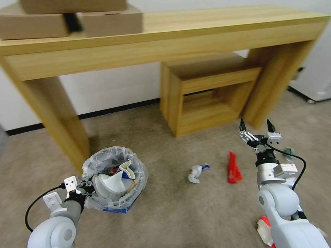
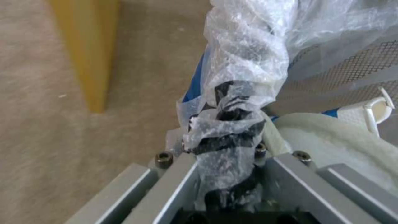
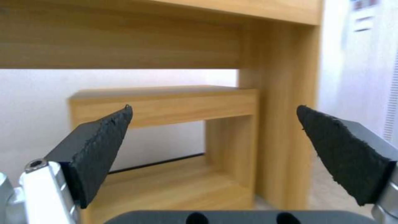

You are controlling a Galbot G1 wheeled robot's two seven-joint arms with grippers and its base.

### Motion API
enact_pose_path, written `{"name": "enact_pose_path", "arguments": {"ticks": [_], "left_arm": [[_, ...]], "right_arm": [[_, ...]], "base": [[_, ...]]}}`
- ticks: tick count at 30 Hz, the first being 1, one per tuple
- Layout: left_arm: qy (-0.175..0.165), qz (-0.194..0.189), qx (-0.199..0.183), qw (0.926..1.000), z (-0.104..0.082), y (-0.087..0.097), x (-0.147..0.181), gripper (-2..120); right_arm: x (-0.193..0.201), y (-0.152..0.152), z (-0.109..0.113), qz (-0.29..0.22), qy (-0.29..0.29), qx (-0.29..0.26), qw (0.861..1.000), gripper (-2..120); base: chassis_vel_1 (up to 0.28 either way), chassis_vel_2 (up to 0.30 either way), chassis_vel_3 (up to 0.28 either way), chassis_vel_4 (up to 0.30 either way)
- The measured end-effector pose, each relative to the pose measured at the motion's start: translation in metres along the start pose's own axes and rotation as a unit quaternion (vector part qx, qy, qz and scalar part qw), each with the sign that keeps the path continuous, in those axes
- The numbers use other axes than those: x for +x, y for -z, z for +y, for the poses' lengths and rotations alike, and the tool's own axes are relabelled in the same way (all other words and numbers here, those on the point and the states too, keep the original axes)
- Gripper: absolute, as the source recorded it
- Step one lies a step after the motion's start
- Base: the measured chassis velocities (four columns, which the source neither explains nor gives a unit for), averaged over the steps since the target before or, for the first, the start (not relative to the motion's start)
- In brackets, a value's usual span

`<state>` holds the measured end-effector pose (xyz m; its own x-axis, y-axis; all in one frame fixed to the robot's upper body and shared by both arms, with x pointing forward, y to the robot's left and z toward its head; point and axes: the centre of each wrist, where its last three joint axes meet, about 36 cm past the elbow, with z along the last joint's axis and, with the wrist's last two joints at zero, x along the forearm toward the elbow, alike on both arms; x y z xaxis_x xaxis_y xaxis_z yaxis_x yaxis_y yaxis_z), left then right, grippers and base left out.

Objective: Pick up the trash bin and place the garbage on the floor into it.

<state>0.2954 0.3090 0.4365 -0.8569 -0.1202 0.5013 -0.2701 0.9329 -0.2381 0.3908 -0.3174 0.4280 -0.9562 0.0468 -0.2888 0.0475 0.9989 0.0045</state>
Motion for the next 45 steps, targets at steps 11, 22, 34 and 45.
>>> {"name": "enact_pose_path", "arguments": {"ticks": [11, 22, 34, 45], "left_arm": [[0.005, 0.001, 0.001, 1.0, 0.003, -0.001, -0.001, 0], [0.019, -0.001, 0.011, 0.9997, 0.009, 0.0, -0.005, 0], [0.033, -0.004, 0.017, 0.9993, 0.017, 0.004, -0.003, 0], [0.043, 0.012, 0.023, 0.9987, 0.023, 0.013, 0.001, 0]], "right_arm": [[-0.001, -0.007, 0.007, 0.004, 0.005, -0.005, 1.0, 100], [-0.003, -0.02, 0.016, -0.001, 0.019, -0.004, 1.0, 100], [-0.006, -0.03, 0.032, -0.008, 0.03, -0.012, 0.999, 100], [-0.002, -0.029, 0.027, -0.003, 0.031, -0.008, 0.999, 97]], "base": [[-0.119, -0.109, -0.122, -0.121], [-0.025, -0.034, -0.032, -0.035], [0.0, 0.0, 0.0, 0.0], [0.0, 0.0, 0.0, 0.0]]}}
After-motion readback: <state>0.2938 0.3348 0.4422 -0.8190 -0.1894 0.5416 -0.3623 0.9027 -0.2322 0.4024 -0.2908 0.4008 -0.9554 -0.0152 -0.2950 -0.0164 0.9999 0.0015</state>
